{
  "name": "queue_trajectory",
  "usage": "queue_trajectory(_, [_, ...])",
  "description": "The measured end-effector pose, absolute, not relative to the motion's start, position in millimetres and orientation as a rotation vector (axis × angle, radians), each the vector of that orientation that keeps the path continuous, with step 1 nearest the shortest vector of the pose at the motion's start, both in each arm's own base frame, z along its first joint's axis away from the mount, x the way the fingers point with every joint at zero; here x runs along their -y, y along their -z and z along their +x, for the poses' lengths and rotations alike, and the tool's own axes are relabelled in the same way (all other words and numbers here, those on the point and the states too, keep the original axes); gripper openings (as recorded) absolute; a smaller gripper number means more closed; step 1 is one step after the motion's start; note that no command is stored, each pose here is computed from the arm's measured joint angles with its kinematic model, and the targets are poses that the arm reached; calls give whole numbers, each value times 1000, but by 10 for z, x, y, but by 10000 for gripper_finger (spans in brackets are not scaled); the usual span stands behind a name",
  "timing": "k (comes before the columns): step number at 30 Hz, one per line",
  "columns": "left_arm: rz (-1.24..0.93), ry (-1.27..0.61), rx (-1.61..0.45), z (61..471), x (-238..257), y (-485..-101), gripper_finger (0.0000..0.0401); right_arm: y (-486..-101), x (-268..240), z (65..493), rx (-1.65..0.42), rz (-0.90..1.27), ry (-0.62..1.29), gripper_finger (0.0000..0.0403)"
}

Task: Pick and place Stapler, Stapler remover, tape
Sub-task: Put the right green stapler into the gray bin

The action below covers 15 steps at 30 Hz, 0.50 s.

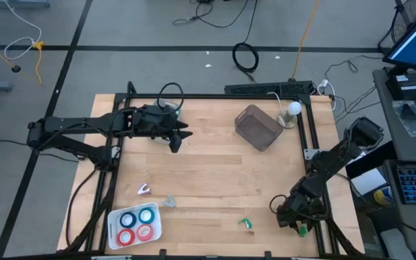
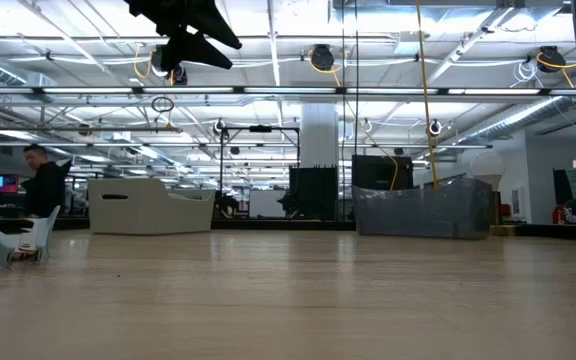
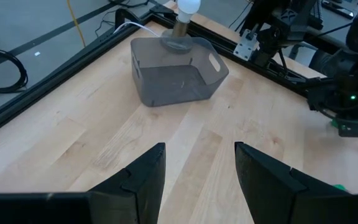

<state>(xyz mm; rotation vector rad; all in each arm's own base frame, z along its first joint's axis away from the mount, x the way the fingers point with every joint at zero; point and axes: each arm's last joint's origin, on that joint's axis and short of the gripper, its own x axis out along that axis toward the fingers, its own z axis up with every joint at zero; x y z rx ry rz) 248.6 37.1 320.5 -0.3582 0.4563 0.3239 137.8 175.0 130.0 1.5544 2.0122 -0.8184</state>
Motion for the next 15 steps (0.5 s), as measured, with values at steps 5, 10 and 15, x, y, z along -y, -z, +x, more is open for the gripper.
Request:
queue_trajectory(5, [-357,-324,-457,2486,-371,-3205,196,-1254,-1769,1373,-2064,1533,823,169])
queue_trajectory(10, [-348,-322,-458,2486,-372,-3205,196,-1253,-1770,1375,-2031,1536,817,169])
queue_trajectory(15, [-342,-320,-459,2486,-371,-3205,196,-1249,-1768,1373,-2029,1539,828,169])
